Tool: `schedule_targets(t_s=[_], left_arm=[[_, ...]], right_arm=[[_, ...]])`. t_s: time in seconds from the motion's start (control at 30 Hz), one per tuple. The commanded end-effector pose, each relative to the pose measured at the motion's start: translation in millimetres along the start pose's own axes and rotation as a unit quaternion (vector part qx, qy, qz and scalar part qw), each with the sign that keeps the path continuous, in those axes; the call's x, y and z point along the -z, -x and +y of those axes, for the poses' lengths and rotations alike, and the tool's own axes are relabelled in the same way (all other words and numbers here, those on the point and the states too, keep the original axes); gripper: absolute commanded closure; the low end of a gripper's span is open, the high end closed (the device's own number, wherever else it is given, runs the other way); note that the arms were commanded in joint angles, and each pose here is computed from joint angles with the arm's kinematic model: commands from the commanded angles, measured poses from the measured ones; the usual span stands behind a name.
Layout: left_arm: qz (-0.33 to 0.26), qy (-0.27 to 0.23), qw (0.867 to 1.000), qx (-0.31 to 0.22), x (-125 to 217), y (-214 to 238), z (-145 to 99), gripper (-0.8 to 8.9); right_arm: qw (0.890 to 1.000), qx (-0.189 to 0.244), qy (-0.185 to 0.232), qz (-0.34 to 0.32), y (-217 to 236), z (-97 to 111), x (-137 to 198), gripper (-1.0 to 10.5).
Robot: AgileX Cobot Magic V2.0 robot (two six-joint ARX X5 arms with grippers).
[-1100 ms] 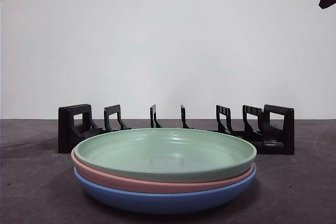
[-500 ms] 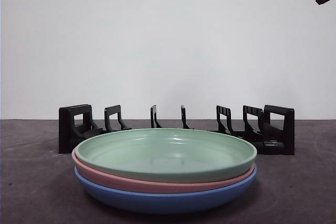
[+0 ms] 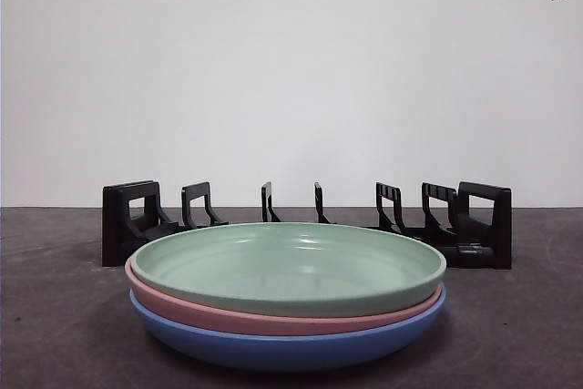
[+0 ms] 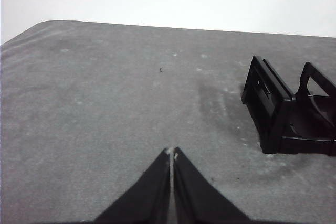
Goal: Place the plate
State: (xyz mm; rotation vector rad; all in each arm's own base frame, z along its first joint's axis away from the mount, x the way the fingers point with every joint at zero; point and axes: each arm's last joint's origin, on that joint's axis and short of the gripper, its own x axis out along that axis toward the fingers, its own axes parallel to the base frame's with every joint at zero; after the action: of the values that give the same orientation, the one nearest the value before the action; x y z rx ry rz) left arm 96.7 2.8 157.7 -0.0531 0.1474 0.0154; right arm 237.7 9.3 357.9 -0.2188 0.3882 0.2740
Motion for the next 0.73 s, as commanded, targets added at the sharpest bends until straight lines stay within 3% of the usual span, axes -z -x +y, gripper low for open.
schedule_targets(t_s=[0.03, 0.27, 0.43, 0.53, 0.73], left_arm=[[0.003, 0.004, 1.000, 0.000, 4.7, -1.6, 0.3, 8.06], [0.003, 0.004, 1.000, 0.000, 4.7, -1.6, 0.3, 8.06], [0.003, 0.004, 1.000, 0.000, 4.7, -1.6, 0.3, 8.06], [0.003, 0.004, 1.000, 0.000, 4.7, -1.6, 0.3, 8.06], [0.003, 0.004, 1.000, 0.000, 4.7, -1.6, 0.3, 8.06]], right_arm=[[1.000, 0.002, 0.005, -0.011, -0.4, -0.5, -4.2, 9.2], [1.000, 0.016, 0.016, -0.012, 19.8, 8.2, 9.6, 9.2], [0.993, 0.088, 0.011, -0.074, 47.9, 36.0, 105.3, 9.3], [0.984, 0.103, -0.010, -0.146, 64.1, 55.2, 165.9, 9.3], [0.978, 0.110, -0.059, -0.168, 60.7, 66.2, 212.0, 9.2]])
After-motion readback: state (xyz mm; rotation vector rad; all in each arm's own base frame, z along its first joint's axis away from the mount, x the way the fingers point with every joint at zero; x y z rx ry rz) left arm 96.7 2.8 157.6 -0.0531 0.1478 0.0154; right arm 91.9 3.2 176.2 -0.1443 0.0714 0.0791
